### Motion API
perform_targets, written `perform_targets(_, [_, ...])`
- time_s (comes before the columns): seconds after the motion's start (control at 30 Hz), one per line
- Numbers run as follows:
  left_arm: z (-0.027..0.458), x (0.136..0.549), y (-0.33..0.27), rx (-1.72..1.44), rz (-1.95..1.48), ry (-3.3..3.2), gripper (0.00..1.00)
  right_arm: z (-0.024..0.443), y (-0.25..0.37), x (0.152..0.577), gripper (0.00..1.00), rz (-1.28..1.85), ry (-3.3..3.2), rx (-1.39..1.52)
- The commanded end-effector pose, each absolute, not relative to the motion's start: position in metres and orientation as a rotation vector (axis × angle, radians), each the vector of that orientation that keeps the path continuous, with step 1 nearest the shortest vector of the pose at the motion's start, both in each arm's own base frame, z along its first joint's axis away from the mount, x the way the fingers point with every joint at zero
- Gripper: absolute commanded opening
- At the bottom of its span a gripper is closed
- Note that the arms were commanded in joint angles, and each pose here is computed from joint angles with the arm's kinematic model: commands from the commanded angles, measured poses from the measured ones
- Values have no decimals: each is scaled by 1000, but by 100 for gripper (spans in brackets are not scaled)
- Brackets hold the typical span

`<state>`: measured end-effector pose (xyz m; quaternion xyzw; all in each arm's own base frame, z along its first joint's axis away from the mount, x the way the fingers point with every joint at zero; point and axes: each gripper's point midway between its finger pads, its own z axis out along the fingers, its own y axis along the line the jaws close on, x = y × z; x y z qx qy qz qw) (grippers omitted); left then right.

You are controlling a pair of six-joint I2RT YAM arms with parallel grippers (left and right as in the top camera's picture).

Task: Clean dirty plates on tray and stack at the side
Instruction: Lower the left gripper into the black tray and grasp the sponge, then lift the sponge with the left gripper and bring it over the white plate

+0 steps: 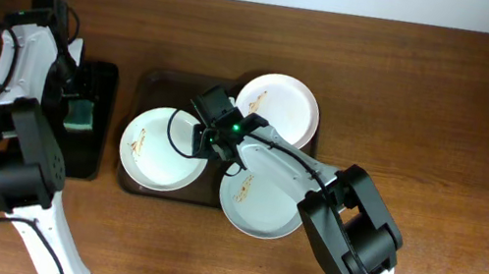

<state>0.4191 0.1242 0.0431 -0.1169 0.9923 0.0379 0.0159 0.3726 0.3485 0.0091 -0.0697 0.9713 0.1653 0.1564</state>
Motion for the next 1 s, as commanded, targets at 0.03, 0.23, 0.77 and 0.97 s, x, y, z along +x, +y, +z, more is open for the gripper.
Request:
perform_targets(0.03, [26, 420, 131, -423, 168, 3103, 58, -2, 345, 375, 4, 442, 2795, -182])
perform_targets(0.23, [11, 422, 131, -423, 165, 3117, 36, -2, 345, 375, 4, 442, 2795, -182])
perform_targets(0.77, [41, 432, 118, -414, 35, 3080, 1, -2, 345, 375, 4, 443, 2795, -182])
perform_targets(0.97, [128, 440, 121, -403, 54, 2955, 1, -2, 345, 375, 4, 442, 2795, -180])
